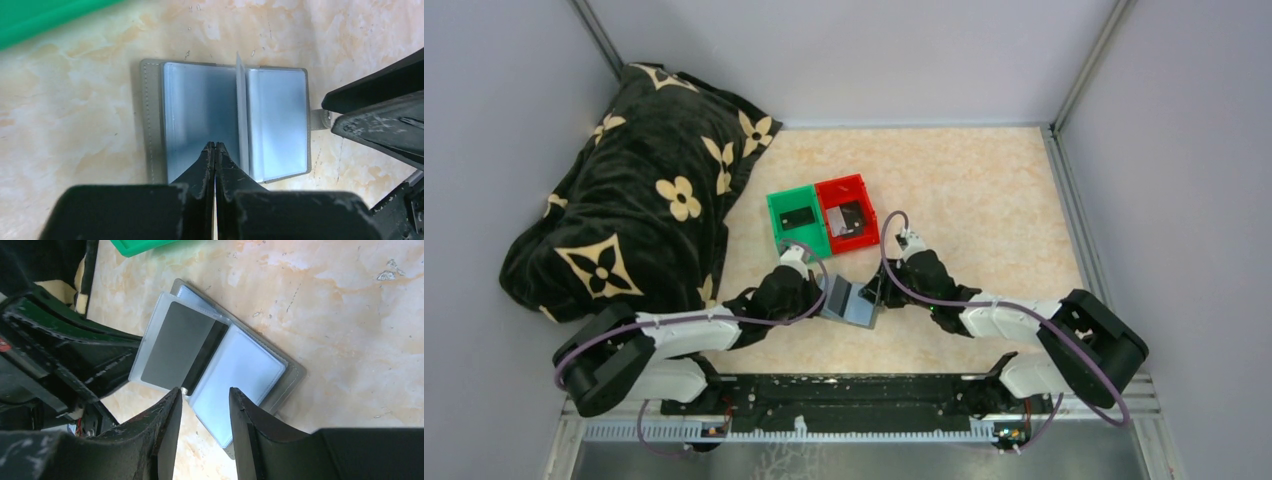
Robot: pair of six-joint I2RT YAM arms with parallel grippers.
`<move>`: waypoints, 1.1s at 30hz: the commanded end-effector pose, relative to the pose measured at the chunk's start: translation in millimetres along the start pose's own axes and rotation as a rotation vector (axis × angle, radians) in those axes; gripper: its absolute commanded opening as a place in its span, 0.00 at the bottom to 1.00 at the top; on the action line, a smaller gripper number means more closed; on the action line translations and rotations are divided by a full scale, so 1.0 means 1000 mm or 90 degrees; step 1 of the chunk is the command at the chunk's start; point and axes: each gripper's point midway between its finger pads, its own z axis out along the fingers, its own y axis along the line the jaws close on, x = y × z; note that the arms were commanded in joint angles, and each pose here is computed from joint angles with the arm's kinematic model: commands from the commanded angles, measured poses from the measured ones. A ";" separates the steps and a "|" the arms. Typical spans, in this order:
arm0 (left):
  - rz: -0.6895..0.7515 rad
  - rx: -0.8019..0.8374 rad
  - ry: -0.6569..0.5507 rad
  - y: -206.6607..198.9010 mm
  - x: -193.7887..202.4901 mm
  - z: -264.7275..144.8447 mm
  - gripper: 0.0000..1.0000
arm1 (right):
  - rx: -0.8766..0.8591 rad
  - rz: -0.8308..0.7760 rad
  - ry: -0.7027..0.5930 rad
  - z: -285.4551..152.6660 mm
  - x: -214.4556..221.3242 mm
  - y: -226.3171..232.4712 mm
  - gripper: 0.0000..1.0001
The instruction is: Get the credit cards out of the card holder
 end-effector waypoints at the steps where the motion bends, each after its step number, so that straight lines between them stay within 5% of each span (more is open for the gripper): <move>1: 0.018 -0.035 -0.033 0.012 -0.014 -0.015 0.00 | -0.037 -0.007 -0.025 0.002 -0.007 0.014 0.40; 20: 0.009 -0.031 -0.089 0.003 -0.047 -0.015 0.00 | -0.064 -0.011 0.025 -0.001 0.028 0.023 0.34; 26: -0.001 -0.026 -0.084 0.005 -0.047 -0.011 0.00 | 0.022 -0.071 0.057 -0.002 0.048 0.004 0.44; 33: -0.007 -0.006 -0.084 0.000 -0.048 -0.015 0.00 | 0.106 -0.040 0.048 -0.007 0.048 -0.032 0.36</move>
